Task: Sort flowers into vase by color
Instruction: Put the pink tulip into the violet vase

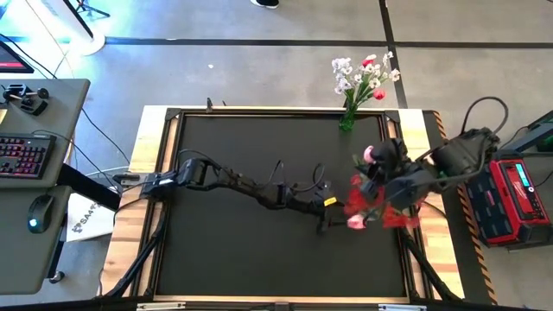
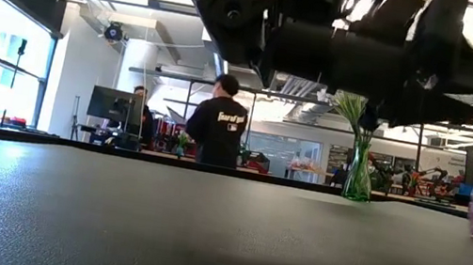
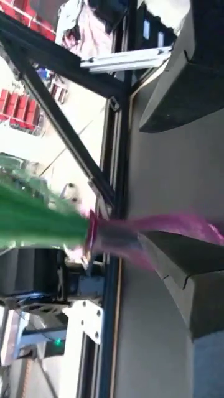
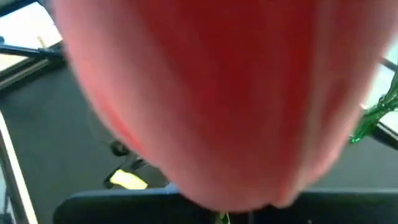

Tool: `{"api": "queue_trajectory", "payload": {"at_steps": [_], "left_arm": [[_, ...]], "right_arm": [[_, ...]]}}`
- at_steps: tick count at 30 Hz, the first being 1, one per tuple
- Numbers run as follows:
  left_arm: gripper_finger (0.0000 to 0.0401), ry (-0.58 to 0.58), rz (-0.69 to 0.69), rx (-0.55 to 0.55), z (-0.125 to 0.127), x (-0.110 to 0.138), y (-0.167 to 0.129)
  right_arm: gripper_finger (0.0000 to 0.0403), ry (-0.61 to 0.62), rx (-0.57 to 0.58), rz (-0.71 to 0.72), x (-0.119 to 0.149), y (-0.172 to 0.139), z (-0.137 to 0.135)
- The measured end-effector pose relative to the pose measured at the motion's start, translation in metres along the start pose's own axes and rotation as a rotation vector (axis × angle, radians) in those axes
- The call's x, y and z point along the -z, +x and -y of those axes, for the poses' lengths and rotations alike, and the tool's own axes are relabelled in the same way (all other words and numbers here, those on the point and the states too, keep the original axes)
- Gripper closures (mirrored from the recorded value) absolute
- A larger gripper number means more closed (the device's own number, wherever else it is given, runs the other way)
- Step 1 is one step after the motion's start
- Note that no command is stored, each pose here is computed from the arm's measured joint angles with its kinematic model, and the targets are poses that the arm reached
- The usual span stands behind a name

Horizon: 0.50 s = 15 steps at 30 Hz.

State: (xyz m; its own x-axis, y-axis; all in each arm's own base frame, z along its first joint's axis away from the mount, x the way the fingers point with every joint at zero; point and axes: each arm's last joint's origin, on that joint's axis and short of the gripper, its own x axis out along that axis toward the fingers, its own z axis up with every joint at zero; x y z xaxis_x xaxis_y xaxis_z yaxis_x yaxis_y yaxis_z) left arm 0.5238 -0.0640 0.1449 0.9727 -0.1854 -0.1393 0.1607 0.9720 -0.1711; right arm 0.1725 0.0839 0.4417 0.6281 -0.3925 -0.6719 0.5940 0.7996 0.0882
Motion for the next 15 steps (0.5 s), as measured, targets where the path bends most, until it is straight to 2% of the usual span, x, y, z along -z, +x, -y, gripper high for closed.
{"api": "queue_trajectory", "payload": {"at_steps": [6, 10, 15], "left_arm": [[0.0141, 0.004, 0.045, -0.087, 0.012, -0.001, 0.001], [0.0141, 0.001, 0.049, -0.092, 0.013, -0.001, 0.001], [0.0141, -0.004, 0.049, -0.094, 0.012, -0.001, 0.001]], "right_arm": [[0.0403, 0.028, -0.039, -0.054, 0.005, -0.003, 0.010], [0.0403, 0.002, -0.040, -0.126, 0.015, 0.005, 0.010], [0.0403, -0.006, -0.013, -0.148, 0.023, 0.012, 0.009]]}}
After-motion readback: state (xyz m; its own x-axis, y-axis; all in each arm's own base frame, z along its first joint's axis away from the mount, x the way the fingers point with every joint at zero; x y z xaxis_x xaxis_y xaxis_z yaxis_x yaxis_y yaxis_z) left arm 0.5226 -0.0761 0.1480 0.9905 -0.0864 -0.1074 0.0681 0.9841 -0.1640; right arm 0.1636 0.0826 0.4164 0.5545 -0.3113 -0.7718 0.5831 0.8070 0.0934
